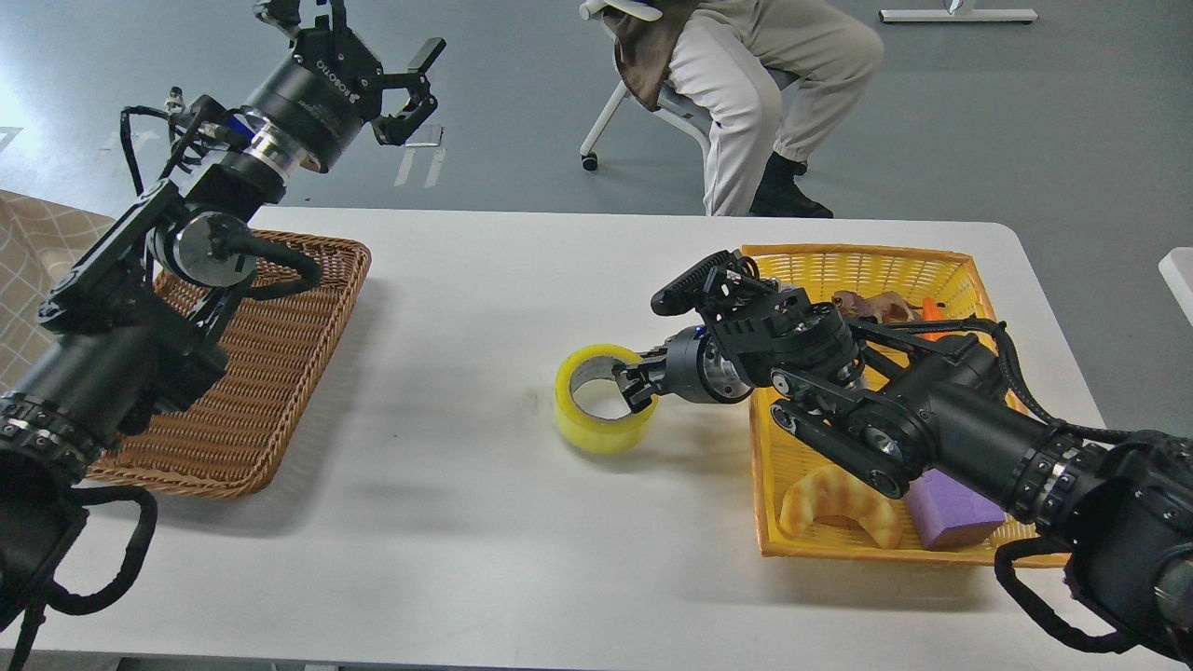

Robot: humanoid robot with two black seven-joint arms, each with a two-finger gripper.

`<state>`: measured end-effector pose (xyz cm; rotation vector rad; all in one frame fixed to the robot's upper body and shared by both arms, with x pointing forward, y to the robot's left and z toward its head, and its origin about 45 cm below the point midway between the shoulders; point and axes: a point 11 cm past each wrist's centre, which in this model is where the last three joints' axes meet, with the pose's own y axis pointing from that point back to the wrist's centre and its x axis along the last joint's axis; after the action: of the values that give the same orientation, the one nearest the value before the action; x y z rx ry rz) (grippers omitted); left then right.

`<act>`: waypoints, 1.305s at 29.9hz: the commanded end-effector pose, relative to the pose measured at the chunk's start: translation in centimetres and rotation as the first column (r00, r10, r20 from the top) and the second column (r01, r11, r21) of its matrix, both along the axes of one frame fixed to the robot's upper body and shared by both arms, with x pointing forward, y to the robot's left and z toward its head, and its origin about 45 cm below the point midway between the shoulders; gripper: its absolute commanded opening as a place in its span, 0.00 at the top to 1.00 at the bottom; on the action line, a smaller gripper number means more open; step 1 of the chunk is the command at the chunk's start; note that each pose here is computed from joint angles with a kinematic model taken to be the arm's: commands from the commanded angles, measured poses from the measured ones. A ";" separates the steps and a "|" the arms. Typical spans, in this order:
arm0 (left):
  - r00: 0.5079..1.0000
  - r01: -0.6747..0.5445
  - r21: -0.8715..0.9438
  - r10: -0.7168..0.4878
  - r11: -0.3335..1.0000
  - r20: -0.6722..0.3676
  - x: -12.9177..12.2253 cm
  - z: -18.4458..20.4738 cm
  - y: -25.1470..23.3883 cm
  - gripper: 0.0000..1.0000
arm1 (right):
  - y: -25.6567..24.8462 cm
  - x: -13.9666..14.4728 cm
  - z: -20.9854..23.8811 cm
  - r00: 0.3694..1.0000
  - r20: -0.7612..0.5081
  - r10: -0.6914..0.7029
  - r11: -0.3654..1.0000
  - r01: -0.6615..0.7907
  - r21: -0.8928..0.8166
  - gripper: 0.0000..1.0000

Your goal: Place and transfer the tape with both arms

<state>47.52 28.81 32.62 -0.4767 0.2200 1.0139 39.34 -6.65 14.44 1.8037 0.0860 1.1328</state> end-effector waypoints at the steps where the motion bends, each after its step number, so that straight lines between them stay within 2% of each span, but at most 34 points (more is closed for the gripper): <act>1: 1.000 0.001 0.000 -0.001 1.000 -0.001 0.0 0.0 -0.1 0.02 | 0.0 0.0 0.0 1.000 -0.001 -0.002 1.000 0.002 0.001 0.54; 3: 1.000 0.001 -0.002 -0.001 1.000 -0.001 0.0 0.0 -0.1 0.02 | -0.1 0.0 -0.1 1.000 -0.003 -0.003 1.000 0.003 0.001 0.48; 4: 1.000 0.002 -0.001 -0.002 1.000 -0.002 0.0 -0.1 -0.1 0.02 | 0.0 0.0 0.0 1.000 -0.002 -0.004 1.000 0.004 0.003 0.42; 6: 1.000 0.001 -0.002 -0.001 1.000 -0.001 0.0 0.0 -0.1 0.02 | 0.0 0.0 -0.1 1.000 -0.004 -0.005 1.000 0.005 0.004 0.39; 8: 1.000 0.000 0.001 0.000 1.000 0.000 0.0 0.0 0.0 0.02 | 0.0 0.1 0.1 1.000 -0.003 -0.007 1.000 0.007 0.009 0.29; 9: 1.000 0.000 0.001 0.000 1.000 0.000 0.0 0.0 0.0 0.02 | 0.0 0.1 0.1 1.000 -0.003 -0.007 1.000 0.007 0.011 0.21; 12: 1.000 -0.001 0.002 0.001 1.000 -0.002 0.0 -0.1 0.1 0.02 | 0.4 0.1 0.7 1.000 0.004 0.000 1.000 0.000 0.023 0.13; 13: 1.000 -0.003 0.002 0.003 1.000 -0.001 0.0 -0.1 0.2 0.02 | 0.6 0.2 0.9 1.000 0.009 0.003 1.000 -0.004 0.028 0.07; 18: 1.000 -0.004 0.004 0.004 1.000 -0.001 0.0 0.0 0.2 0.02 | 2.3 -0.2 2.7 0.999 0.016 0.038 0.996 -0.040 0.079 0.03; 23: 1.000 -0.005 0.006 0.005 1.000 -0.003 0.0 -0.1 0.3 0.02 | 4.7 -2.1 4.7 0.994 -0.001 0.108 0.979 -0.106 0.175 0.01; 28: 1.000 -0.007 0.011 0.007 1.000 -0.002 0.0 -0.1 0.5 0.02 | 1.9 -1.7 6.9 0.996 0.013 0.090 0.973 -0.091 0.213 0.01; 39: 1.000 -0.006 0.023 0.006 1.000 -0.002 0.0 0.0 0.4 0.02 | -5.3 1.2 15.2 0.993 0.059 -0.103 0.886 0.065 0.459 0.00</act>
<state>47.46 29.34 32.54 -0.4589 0.2102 1.0234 39.95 -10.43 27.76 2.0952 -0.2229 1.2446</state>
